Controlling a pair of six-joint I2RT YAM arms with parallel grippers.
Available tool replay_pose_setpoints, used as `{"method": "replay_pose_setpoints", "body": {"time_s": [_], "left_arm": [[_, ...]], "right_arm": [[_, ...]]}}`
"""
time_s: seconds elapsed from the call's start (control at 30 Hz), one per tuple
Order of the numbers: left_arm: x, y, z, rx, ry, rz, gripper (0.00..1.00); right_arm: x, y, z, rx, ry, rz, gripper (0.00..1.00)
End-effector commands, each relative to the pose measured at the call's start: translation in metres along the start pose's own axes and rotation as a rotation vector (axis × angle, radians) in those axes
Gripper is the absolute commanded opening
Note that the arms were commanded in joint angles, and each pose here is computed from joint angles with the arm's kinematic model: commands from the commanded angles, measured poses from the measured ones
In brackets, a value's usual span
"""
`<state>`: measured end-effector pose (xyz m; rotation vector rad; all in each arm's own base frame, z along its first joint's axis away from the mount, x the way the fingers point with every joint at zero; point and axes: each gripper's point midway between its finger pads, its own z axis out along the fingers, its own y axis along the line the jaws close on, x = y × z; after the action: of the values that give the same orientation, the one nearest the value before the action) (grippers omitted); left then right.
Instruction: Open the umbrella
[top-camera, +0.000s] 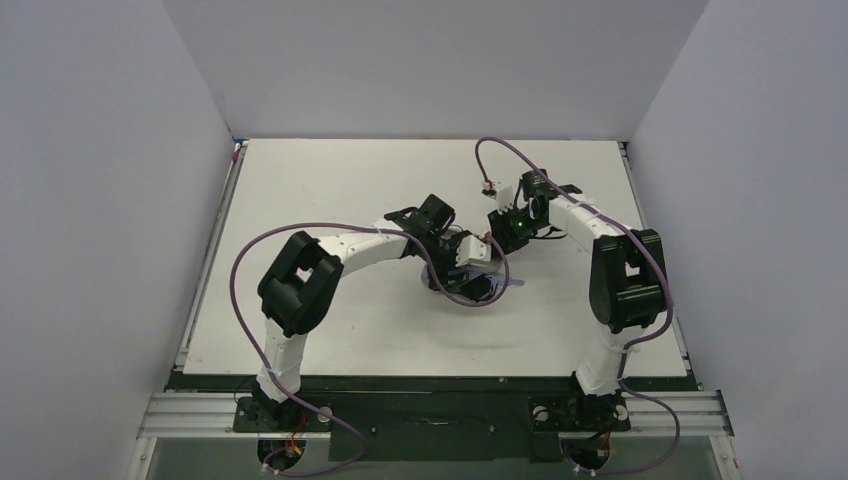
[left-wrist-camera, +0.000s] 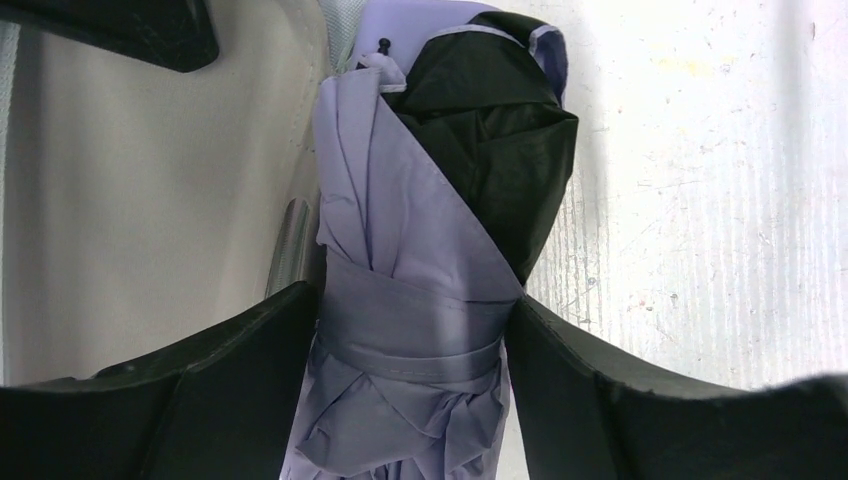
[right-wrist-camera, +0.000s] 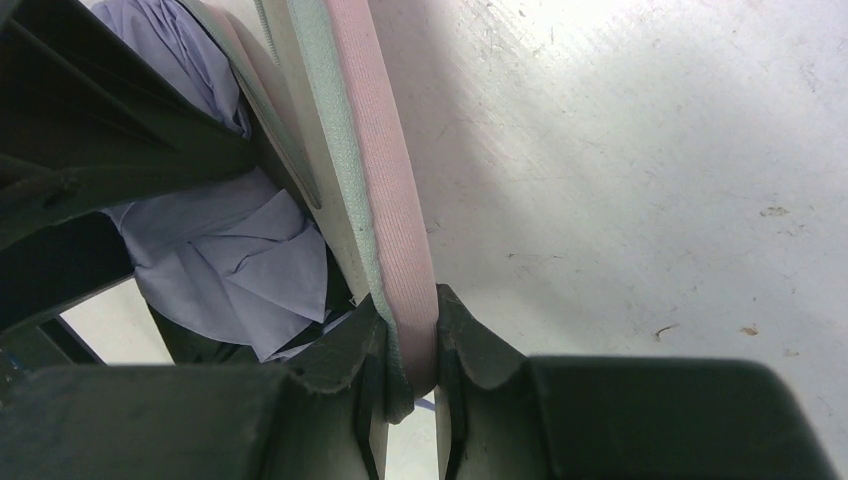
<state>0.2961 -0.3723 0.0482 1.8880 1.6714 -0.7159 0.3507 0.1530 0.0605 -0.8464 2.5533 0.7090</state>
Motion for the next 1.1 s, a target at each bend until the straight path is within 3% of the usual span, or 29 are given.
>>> {"method": "replay_pose_setpoints", "body": {"time_s": [0.0, 0.13, 0.23, 0.3, 0.37, 0.43, 0.57, 0.67, 0.73, 1.07], "left_arm": [[-0.025, 0.015, -0.008, -0.018, -0.071, 0.001, 0.66], [-0.023, 0.016, -0.006, -0.007, -0.071, -0.022, 0.62], [-0.019, 0.021, -0.004, -0.022, -0.058, -0.008, 0.45], [-0.013, 0.022, -0.002, -0.041, -0.037, 0.039, 0.46], [-0.005, 0.023, 0.0, -0.088, 0.0, 0.11, 0.53], [0.006, 0.018, 0.005, -0.116, 0.051, 0.179, 0.52], [0.014, 0.006, 0.009, -0.11, 0.076, 0.217, 0.31], [-0.004, 0.013, -0.001, -0.156, 0.026, 0.221, 0.08], [-0.023, 0.023, -0.013, -0.217, -0.035, 0.201, 0.0], [-0.108, 0.089, -0.109, -0.523, -0.418, -0.077, 0.0]], "right_arm": [[-0.009, 0.008, -0.013, 0.011, -0.035, -0.052, 0.0], [-0.01, 0.007, -0.013, 0.011, -0.037, -0.052, 0.0], [-0.01, 0.007, -0.013, 0.014, -0.035, -0.051, 0.0], [-0.008, 0.006, -0.014, 0.019, -0.032, -0.048, 0.0], [-0.008, 0.005, -0.014, 0.023, -0.031, -0.044, 0.0], [-0.008, 0.003, -0.015, 0.027, -0.031, -0.034, 0.0], [-0.009, 0.0, -0.017, 0.038, -0.034, -0.022, 0.0], [-0.007, -0.006, -0.021, 0.058, -0.039, 0.002, 0.0], [-0.006, -0.014, -0.024, 0.077, -0.044, 0.032, 0.0], [0.008, -0.076, -0.055, 0.242, -0.114, 0.245, 0.0]]}}
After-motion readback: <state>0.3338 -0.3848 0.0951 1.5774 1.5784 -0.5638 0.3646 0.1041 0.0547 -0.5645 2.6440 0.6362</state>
